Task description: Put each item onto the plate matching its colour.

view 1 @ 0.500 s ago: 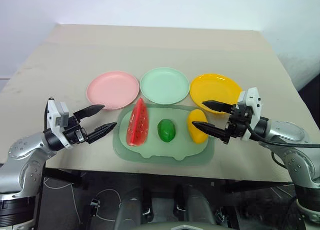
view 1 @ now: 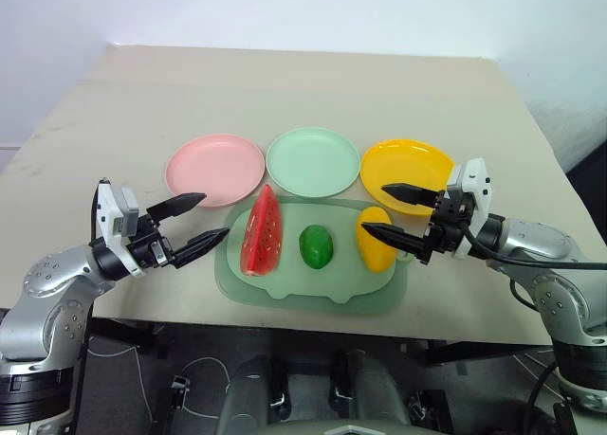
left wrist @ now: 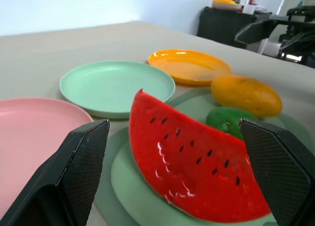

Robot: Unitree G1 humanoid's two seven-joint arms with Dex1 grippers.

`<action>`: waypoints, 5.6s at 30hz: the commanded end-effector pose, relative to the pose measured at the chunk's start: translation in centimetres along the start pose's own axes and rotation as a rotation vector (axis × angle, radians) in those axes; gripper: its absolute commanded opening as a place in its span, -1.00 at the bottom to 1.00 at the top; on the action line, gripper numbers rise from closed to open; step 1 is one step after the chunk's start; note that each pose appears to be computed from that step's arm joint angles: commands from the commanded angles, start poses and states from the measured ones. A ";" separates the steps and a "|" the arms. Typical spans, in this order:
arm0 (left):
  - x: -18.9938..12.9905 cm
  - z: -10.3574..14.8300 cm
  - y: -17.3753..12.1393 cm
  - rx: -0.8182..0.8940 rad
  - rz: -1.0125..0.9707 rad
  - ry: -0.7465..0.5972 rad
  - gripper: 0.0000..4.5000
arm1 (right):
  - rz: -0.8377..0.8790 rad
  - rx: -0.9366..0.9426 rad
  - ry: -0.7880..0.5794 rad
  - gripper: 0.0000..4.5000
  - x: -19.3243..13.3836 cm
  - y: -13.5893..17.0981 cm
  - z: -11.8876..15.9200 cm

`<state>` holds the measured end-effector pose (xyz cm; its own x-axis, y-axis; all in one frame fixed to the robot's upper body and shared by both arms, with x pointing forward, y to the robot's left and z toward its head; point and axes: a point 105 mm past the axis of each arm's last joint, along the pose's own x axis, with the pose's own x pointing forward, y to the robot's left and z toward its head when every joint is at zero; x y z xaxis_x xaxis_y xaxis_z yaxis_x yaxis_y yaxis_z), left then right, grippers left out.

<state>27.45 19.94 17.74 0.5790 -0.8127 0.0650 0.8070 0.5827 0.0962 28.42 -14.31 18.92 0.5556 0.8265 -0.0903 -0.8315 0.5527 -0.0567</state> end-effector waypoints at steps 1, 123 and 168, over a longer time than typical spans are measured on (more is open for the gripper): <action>0.7 0.4 -0.2 0.022 -0.032 -0.019 0.98 | -0.033 -0.023 -0.030 1.00 -0.3 0.1 0.9; -0.2 -0.6 -1.3 -0.030 -0.065 0.055 1.00 | 0.038 0.432 0.400 1.00 8.5 4.6 -2.2; -1.0 0.2 -1.1 -0.007 -0.022 0.065 1.00 | -0.231 0.144 0.202 0.25 16.4 -7.1 1.9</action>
<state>26.35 20.10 16.51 0.5754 -0.8176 -0.0200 0.8174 0.5739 0.0500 42.40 -4.47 18.43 0.6707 0.6631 -0.3325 -0.6790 0.7292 0.0845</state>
